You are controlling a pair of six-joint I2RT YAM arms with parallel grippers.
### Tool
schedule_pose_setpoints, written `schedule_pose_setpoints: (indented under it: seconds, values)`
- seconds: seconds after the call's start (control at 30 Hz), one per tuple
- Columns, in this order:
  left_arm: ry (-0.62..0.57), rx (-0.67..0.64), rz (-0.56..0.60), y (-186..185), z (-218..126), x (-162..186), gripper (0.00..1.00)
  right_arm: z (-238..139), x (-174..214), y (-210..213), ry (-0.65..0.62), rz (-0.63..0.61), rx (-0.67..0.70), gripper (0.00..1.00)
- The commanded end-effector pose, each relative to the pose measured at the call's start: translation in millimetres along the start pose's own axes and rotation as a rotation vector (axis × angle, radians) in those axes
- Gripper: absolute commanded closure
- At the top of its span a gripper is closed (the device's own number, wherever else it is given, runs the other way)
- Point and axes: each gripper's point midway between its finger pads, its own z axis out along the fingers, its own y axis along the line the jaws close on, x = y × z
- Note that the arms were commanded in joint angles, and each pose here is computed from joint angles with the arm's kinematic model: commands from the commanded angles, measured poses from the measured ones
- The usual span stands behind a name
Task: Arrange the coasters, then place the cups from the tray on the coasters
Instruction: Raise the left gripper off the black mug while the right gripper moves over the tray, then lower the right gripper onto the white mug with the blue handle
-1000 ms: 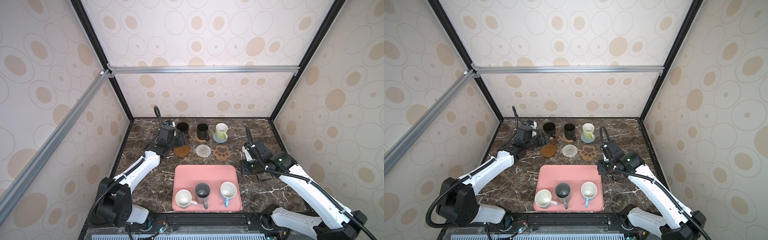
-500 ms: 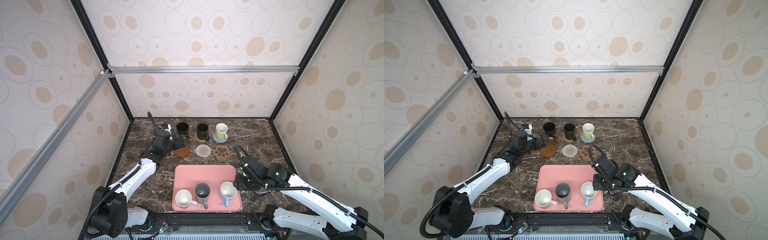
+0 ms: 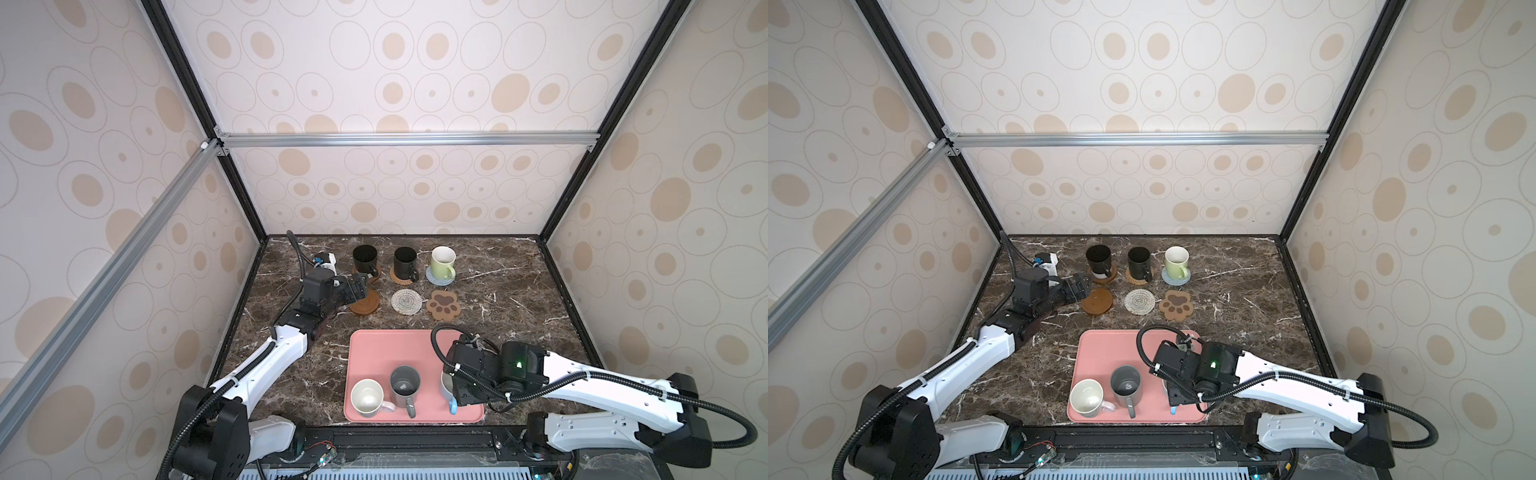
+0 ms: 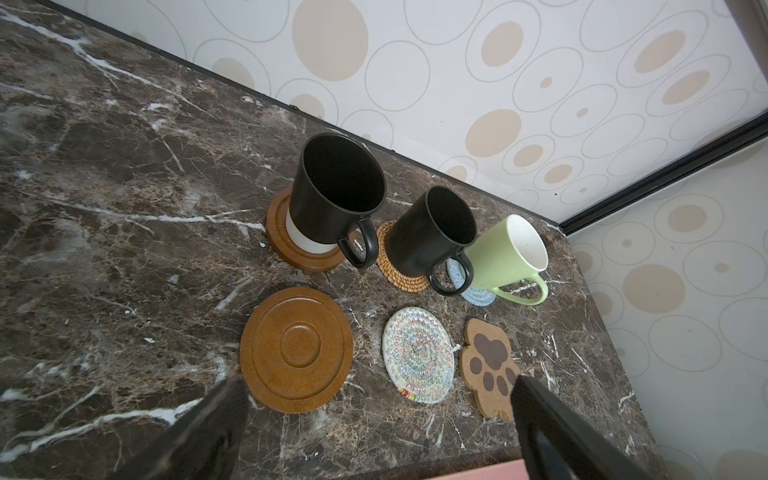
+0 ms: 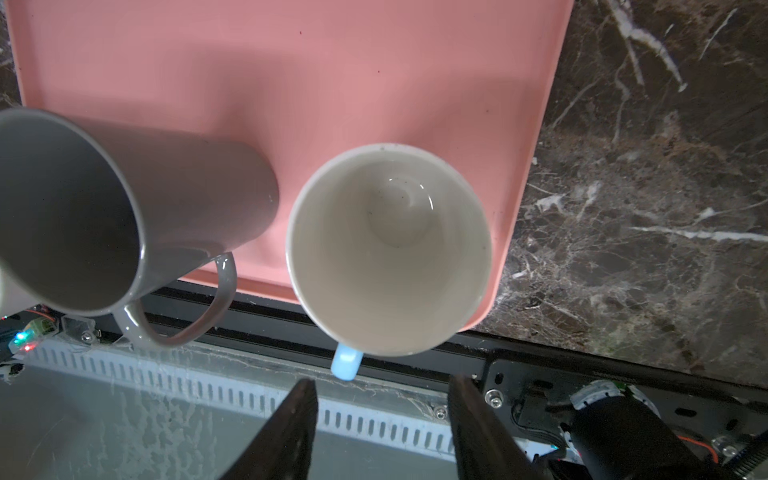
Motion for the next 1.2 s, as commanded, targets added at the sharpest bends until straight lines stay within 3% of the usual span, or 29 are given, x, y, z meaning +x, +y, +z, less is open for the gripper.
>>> schedule_pose_setpoints:
  seconds: [0.0,0.6,1.17]
  values:
    - [-0.048,0.005,-0.024,-0.4,-6.2,-12.0,0.0,-2.7,1.3,-0.6,-0.014,0.027,0.04,0.45]
    - [-0.041,0.0,-0.042,4.6,-9.0,-7.3,0.0,17.8,14.4,6.1,0.028,0.005,0.063,0.45]
    - [-0.03,-0.006,-0.05,6.5,-9.6,-4.5,0.0,32.8,5.1,-5.0,-0.028,0.012,0.159,0.48]
